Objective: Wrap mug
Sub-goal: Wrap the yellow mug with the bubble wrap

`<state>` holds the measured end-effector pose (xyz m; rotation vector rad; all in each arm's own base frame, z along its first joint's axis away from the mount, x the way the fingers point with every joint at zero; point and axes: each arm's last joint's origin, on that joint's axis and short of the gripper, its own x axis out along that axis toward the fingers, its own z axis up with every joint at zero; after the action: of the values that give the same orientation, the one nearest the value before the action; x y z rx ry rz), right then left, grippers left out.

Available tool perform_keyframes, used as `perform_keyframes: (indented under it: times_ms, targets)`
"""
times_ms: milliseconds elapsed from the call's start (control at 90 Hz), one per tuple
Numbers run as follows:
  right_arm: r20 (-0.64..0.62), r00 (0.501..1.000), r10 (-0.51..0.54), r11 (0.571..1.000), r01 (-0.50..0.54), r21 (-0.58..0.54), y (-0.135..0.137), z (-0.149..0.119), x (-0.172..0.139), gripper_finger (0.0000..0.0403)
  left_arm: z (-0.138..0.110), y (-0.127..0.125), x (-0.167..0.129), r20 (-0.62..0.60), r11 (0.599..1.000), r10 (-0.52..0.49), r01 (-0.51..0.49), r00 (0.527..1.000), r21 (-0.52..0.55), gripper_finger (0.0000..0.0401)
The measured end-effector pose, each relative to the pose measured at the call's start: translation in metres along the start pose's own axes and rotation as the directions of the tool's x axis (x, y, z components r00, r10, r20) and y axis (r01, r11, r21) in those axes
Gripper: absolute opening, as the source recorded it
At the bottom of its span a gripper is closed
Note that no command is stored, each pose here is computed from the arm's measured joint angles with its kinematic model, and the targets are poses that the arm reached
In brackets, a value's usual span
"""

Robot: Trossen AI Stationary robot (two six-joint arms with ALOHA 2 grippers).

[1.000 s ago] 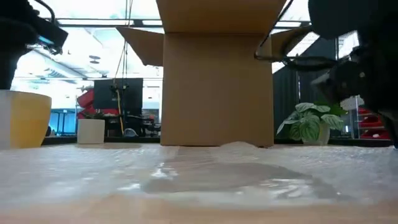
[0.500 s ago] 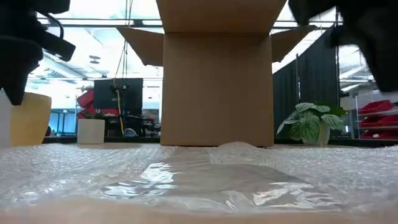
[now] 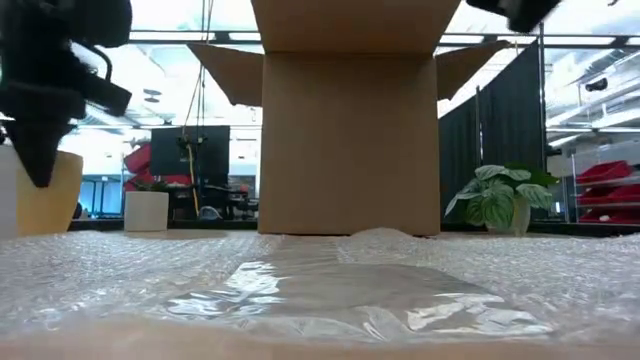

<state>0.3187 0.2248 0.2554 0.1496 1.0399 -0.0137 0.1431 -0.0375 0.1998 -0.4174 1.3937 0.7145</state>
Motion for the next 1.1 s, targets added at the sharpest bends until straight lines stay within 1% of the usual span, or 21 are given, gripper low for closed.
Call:
perform_keyframes:
  times_ms: [78,244,367,422,511,556,611,667,733,811,889,956,1100]
  targets:
    - [0.032,0.999,0.006,1.0,-0.005,-0.021,0.002,0.002,0.0,0.0,0.002,-0.001,0.001,0.02,0.999,0.007,-0.008,1.0,0.053,0.0009]
    - [0.079,0.996,-0.031,0.998,0.035,-0.046,0.001,0.004,0.0,0.0,0.004,0.0,0.002,0.037,0.997,0.041,-0.043,0.998,0.061,0.0004]
    - [0.11,0.992,-0.066,0.997,0.07,-0.035,0.003,0.003,-0.001,0.0,0.008,-0.002,-0.013,0.047,0.997,0.026,-0.029,0.999,0.077,0.0003]
    - [0.127,0.988,-0.085,0.995,0.09,-0.035,0.004,0.002,-0.002,0.0,0.011,-0.004,-0.023,0.068,0.997,0.007,-0.013,0.998,0.082,0.0002]
    - [0.146,0.98,-0.138,0.989,0.145,-0.033,0.005,-0.002,-0.004,0.0,0.017,-0.01,-0.044,0.132,0.993,-0.054,0.04,0.99,0.108,0.0002]
    - [0.146,0.972,-0.184,0.982,0.188,-0.011,0.003,-0.005,-0.004,0.0,0.019,-0.014,-0.054,0.173,0.991,-0.086,0.066,0.981,0.12,0.0002]
    - [0.118,0.957,-0.266,0.964,0.262,0.046,-0.002,-0.011,-0.005,0.0,0.021,-0.019,-0.066,0.227,0.984,-0.136,0.106,0.964,0.141,0.0001]
    - [0.067,0.936,-0.345,0.936,0.338,0.101,-0.009,-0.018,-0.007,0.0,0.02,-0.027,-0.078,0.276,0.973,-0.204,0.162,0.939,0.167,0.0001]
    - [0.003,0.909,-0.416,0.9,0.411,0.147,-0.017,-0.027,-0.008,0.0,0.015,-0.036,-0.091,0.32,0.951,-0.284,0.223,0.904,0.213,0.0001]
    - [-0.068,0.88,-0.47,0.863,0.474,0.172,-0.024,-0.038,-0.005,0.0,0.007,-0.048,-0.102,0.385,0.92,-0.372,0.282,0.845,0.271,0.0001]
    - [-0.115,0.871,-0.478,0.851,0.491,0.184,-0.029,-0.047,0.002,0.0,0.0,-0.06,-0.11,0.463,0.892,-0.443,0.324,0.768,0.316,0.0001]
    - [-0.145,0.864,-0.481,0.845,0.502,0.185,-0.032,-0.054,0.008,0.0,-0.002,-0.071,-0.114,0.53,0.881,-0.472,0.35,0.705,0.32,0.0]
    - [-0.175,0.858,-0.483,0.836,0.511,0.198,-0.036,-0.064,0.017,0.0,0.003,-0.102,-0.118,0.635,0.857,-0.515,0.337,0.576,0.39,0.0]
